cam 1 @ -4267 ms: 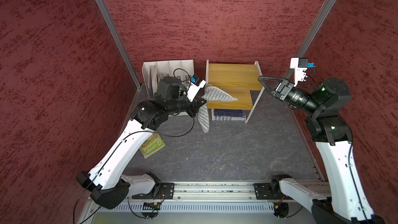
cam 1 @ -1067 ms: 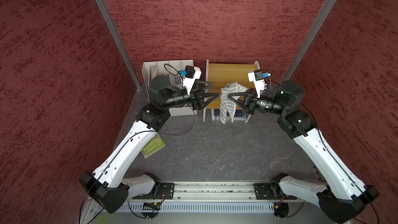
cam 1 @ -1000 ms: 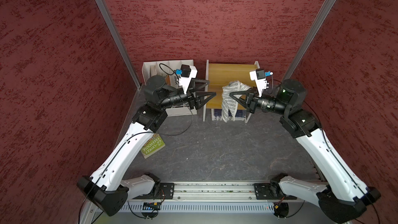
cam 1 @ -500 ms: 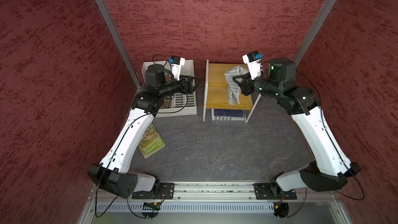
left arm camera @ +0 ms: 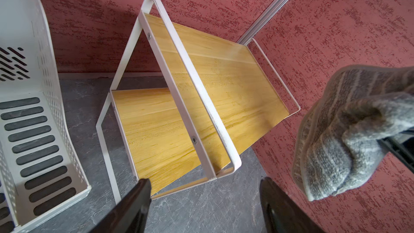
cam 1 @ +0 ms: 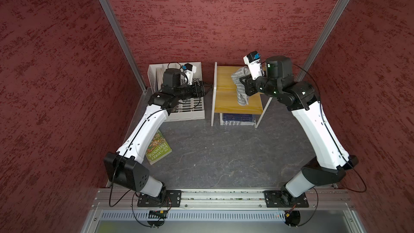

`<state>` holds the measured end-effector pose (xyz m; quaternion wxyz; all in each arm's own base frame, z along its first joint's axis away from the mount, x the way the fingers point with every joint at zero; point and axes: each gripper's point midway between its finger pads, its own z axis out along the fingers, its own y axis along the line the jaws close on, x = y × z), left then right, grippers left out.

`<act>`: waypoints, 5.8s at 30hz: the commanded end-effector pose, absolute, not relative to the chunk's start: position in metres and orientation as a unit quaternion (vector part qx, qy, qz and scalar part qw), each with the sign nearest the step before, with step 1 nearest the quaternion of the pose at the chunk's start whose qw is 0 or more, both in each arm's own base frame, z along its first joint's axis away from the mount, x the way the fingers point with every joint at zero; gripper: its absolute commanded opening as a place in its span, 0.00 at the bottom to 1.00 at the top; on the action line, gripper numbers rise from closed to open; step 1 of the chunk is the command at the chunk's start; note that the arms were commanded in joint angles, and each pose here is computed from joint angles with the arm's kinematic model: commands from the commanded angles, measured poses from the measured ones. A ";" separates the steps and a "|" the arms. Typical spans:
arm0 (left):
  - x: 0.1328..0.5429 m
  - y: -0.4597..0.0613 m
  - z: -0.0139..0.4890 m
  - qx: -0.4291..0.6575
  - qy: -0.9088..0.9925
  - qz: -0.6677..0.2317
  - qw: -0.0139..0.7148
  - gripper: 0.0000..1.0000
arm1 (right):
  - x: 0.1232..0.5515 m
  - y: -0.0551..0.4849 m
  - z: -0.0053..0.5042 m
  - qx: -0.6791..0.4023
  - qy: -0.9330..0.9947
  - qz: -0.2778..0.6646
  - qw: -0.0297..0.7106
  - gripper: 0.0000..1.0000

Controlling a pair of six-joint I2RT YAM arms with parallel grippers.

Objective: Wipe the bookshelf clean with a cloth
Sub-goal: Wipe the dust from the shelf.

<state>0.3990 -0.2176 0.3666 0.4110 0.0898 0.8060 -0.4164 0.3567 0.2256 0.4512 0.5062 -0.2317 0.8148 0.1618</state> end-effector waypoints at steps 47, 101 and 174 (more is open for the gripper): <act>0.381 -0.205 0.360 0.121 0.802 -0.354 0.466 0.82 | 0.295 0.008 0.314 0.117 0.887 0.165 0.415 0.00; 0.441 -0.364 0.316 0.236 0.864 -0.190 0.402 0.89 | 0.430 0.032 0.212 0.040 0.839 0.396 0.371 0.00; 0.437 -0.361 0.307 0.240 0.872 -0.182 0.386 0.89 | 0.430 0.064 0.191 0.028 0.858 0.385 0.339 0.00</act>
